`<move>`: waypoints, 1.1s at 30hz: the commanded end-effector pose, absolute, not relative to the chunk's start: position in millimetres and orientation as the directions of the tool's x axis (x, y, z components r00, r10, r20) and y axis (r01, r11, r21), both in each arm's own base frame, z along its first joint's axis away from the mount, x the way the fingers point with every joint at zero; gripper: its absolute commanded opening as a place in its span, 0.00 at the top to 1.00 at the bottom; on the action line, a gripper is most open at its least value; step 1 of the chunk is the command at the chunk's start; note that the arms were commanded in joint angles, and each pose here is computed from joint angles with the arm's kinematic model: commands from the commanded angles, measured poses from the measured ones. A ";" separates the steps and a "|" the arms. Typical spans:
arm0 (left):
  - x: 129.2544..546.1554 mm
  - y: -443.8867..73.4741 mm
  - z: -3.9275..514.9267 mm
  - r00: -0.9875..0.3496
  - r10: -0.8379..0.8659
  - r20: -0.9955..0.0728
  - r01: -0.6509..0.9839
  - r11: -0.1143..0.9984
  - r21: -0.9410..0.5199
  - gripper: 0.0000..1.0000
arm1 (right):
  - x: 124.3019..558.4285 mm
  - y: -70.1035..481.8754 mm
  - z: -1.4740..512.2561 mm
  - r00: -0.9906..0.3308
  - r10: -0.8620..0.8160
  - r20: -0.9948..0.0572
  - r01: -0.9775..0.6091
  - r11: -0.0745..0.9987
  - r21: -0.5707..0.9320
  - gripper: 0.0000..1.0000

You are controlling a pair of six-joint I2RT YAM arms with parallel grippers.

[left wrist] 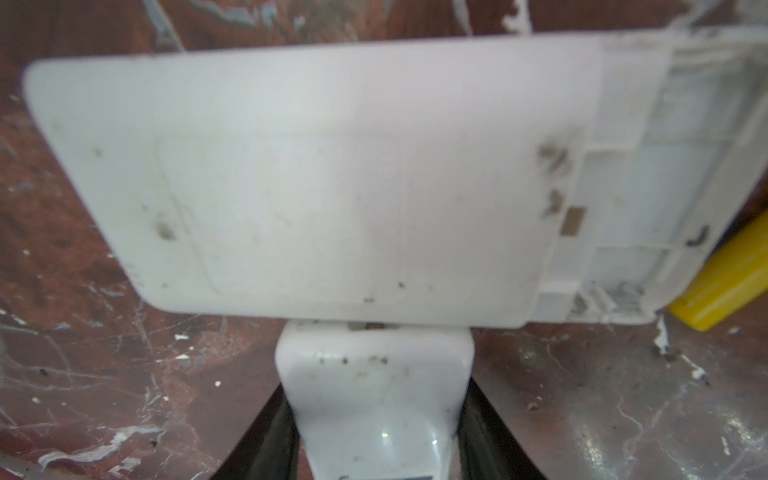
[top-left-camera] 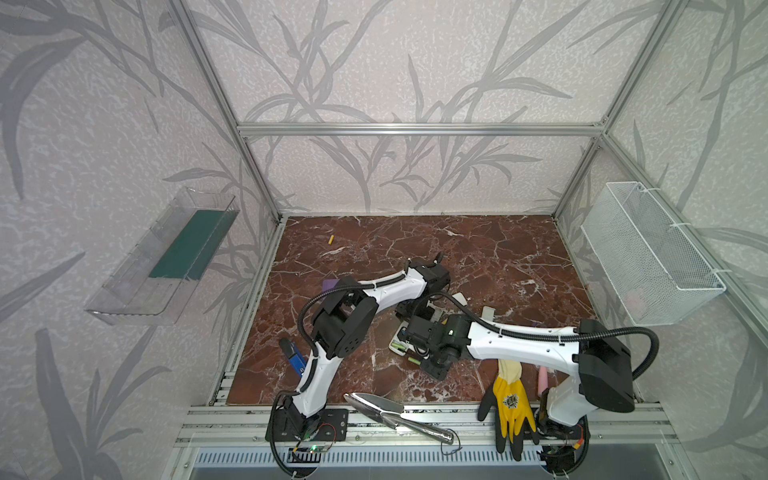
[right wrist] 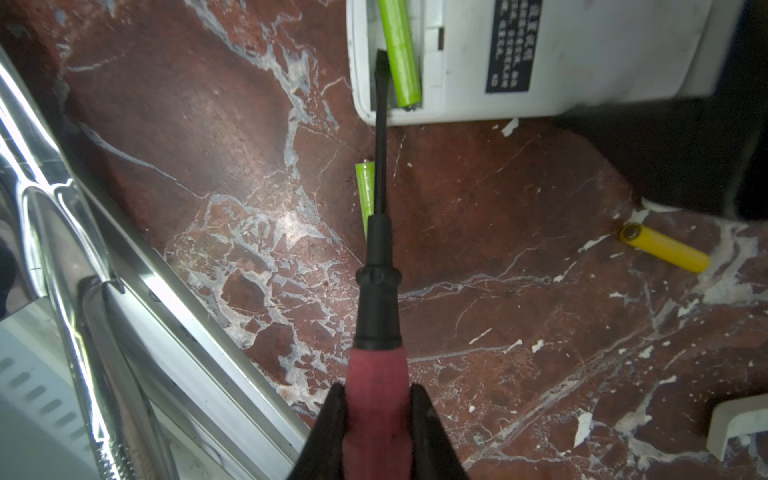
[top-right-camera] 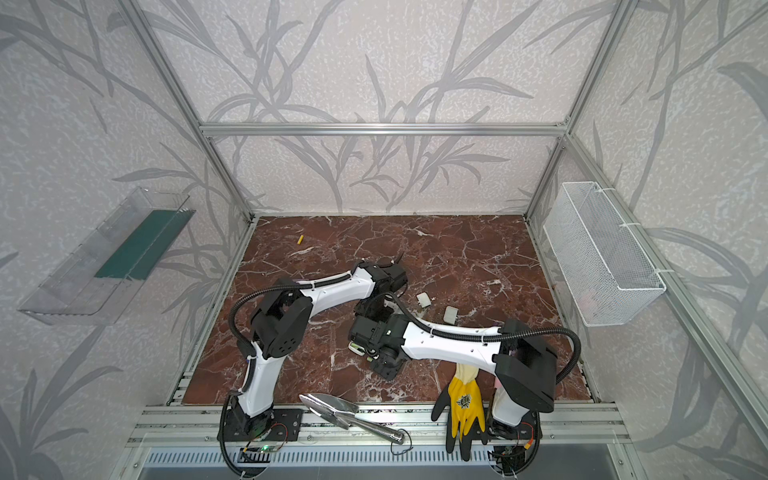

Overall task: Unload the batteries from the remote control
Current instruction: 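Push the screwdriver tip against the remaining green battery with the right gripper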

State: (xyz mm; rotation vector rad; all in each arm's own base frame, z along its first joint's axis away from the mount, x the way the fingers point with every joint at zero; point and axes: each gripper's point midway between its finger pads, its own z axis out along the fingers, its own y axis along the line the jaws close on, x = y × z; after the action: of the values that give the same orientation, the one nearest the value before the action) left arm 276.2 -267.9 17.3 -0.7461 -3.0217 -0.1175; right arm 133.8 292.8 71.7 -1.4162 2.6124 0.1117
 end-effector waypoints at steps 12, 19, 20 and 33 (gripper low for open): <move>281.8 -201.8 -15.2 -0.954 0.295 0.044 0.298 0.946 0.124 0.68 | 144.7 281.2 68.2 -0.524 -0.833 -0.178 -0.832 0.545 -0.106 1.00; 281.5 -189.1 -12.2 -0.961 0.275 0.037 0.277 0.953 0.119 0.55 | 149.6 270.9 71.4 -0.513 -0.844 -0.153 -0.836 0.533 -0.135 1.00; 282.0 -189.1 -11.5 -0.961 0.276 0.035 0.278 0.953 0.118 0.54 | 149.7 269.7 71.4 -0.510 -0.847 -0.149 -0.838 0.529 -0.137 1.00; 287.1 -198.1 -9.8 -0.962 0.272 0.022 0.273 0.959 0.074 0.53 | 148.3 297.7 66.8 -0.470 -0.844 -0.258 -0.867 0.497 -0.045 1.00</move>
State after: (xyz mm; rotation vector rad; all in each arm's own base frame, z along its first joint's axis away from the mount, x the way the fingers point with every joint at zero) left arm 290.7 -239.4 16.8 -0.4766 -3.1560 0.1139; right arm 149.7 293.0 66.6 -1.4514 2.5158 0.0711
